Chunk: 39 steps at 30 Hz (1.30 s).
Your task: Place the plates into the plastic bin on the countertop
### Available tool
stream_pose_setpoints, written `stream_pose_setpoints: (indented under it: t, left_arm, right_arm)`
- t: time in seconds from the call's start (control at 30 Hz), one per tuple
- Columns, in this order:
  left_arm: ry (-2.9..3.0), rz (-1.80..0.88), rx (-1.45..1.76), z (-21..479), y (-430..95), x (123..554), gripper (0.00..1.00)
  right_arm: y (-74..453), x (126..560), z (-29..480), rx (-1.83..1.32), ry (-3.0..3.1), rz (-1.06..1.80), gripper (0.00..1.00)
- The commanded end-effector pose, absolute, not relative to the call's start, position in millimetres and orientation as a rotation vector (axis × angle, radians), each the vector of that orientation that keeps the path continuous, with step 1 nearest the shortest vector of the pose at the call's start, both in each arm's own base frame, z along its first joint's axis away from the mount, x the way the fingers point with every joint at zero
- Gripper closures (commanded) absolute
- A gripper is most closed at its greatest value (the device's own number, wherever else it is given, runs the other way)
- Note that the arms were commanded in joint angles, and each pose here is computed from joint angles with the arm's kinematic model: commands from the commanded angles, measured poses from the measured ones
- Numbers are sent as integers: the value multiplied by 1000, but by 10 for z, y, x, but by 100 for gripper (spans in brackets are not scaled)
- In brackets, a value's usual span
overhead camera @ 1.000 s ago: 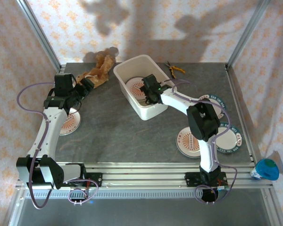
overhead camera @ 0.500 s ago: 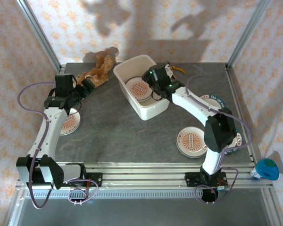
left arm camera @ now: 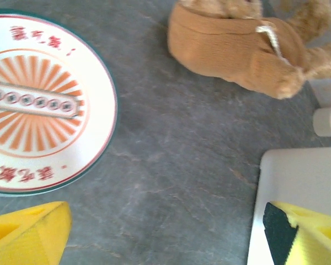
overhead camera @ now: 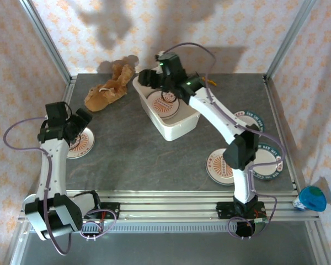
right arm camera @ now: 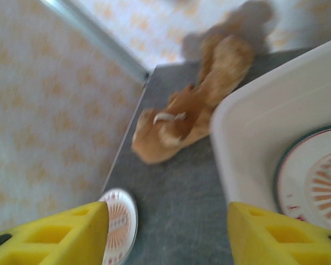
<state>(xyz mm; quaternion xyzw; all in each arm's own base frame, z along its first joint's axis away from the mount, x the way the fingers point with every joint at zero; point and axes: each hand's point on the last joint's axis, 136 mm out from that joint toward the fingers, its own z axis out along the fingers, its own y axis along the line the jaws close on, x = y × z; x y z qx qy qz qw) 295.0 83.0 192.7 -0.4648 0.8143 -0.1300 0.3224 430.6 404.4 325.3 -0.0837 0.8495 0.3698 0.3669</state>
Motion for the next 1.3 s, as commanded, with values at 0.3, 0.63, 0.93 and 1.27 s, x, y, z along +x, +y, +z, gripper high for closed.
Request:
stream_pose_setpoints:
  t: [0.3,0.63,0.93,1.27]
  left_arm:
    - [1993,-337,-1699,1149,1096,2417,12]
    - [1872,-84,-1976,798,1321,2087,13]
    - [1806,-55,-2064,607,1438,2122,12]
    - [1778,-136,-2133,469,1506,2294,13]
  right_arm:
    - [4469,3661,2948,-664,2273,1006,43]
    - [3965,3745,3000,-548,2293,1007,43]
    - [3726,3718,3061,-536,2296,996,43]
    - [3525,3766,3064,-461,2271,986,45]
